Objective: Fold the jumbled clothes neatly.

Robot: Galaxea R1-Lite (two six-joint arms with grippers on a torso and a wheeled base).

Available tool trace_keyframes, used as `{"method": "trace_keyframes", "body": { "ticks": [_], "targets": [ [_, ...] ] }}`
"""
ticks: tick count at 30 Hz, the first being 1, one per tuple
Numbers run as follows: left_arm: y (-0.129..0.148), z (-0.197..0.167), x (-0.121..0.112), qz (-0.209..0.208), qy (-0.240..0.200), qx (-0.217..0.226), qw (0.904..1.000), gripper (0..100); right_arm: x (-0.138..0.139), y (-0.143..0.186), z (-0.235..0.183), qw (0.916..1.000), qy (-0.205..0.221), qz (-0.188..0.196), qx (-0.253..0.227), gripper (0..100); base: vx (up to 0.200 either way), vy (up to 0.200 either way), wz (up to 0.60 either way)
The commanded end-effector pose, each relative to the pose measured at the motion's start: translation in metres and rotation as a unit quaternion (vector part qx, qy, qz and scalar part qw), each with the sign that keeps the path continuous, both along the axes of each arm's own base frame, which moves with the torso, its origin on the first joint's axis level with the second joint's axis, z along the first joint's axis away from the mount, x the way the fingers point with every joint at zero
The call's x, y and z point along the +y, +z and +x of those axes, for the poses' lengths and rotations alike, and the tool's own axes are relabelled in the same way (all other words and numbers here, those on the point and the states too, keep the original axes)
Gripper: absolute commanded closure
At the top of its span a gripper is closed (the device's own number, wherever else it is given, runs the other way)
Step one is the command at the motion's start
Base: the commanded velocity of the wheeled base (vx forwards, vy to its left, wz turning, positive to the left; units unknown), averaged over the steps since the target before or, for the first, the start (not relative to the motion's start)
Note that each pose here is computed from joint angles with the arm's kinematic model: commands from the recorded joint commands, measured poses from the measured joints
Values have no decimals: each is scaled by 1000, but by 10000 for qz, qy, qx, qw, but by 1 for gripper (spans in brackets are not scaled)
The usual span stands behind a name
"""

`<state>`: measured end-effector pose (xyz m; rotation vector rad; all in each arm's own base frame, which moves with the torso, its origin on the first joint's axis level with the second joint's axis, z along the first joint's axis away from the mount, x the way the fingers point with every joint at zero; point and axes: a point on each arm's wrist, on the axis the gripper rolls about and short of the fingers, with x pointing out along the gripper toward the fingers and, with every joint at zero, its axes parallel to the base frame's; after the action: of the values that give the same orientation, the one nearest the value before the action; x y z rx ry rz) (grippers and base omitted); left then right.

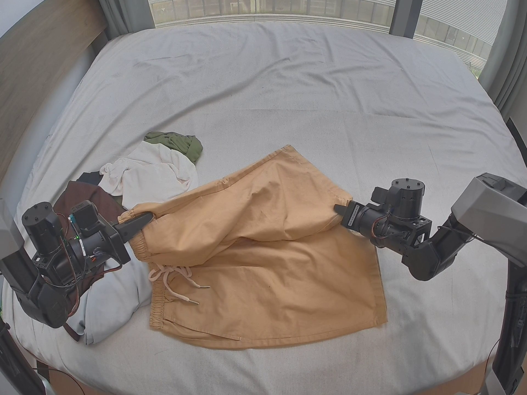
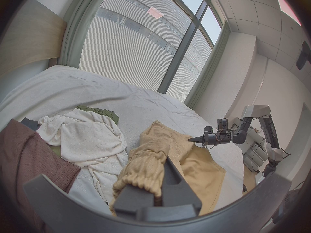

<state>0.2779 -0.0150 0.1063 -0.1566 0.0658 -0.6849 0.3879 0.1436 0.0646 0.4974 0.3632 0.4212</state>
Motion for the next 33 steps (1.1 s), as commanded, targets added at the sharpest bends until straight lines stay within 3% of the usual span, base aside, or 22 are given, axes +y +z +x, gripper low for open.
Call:
{"method": "trace_keyframes", "body": {
  "ticks": [1, 6, 7, 9, 19, 24, 25, 29, 33],
  "targets": [
    [0, 0, 1, -8, 15, 10, 10000, 100, -6, 19, -11, 9997, -24, -124, -190, 100, 0, 0, 0],
    [0, 0, 2, -8, 31, 10, 10000, 100, -12, 21, -27, 9989, -78, -429, -197, 100, 0, 0, 0],
    [-2, 1, 2, -8, 31, 33, 10000, 100, -17, 17, -36, 9971, -176, -724, -145, 100, 0, 0, 0],
    [-2, 1, 2, -8, 31, 40, 10000, 100, -19, 13, -44, 9950, -235, -968, -90, 100, 0, 0, 0],
    [-4, 2, 2, -2, 46, 66, 10000, 100, -19, -4, -70, 9918, -63, -1245, 289, 100, 0, 0, 0],
    [-4, 2, 2, -2, 46, 74, 10000, 100, -18, -7, -72, 9895, 29, -1431, 215, 100, 0, 0, 0],
    [-4, 2, 2, -2, 46, 66, 10000, 100, -18, -4, -70, 9903, 4, -1382, 123, 0, 0, 0, 0],
    [-4, 2, 3, -2, 54, 66, 10000, 100, -22, 3, -68, 9910, -183, -1322, -43, 0, 0, 0, 0],
    [-3, 2, 3, -2, 54, 58, 10000, 100, -39, 26, -54, 9906, -594, -1086, -576, 0, 0, 0, 0]
  ]
}}
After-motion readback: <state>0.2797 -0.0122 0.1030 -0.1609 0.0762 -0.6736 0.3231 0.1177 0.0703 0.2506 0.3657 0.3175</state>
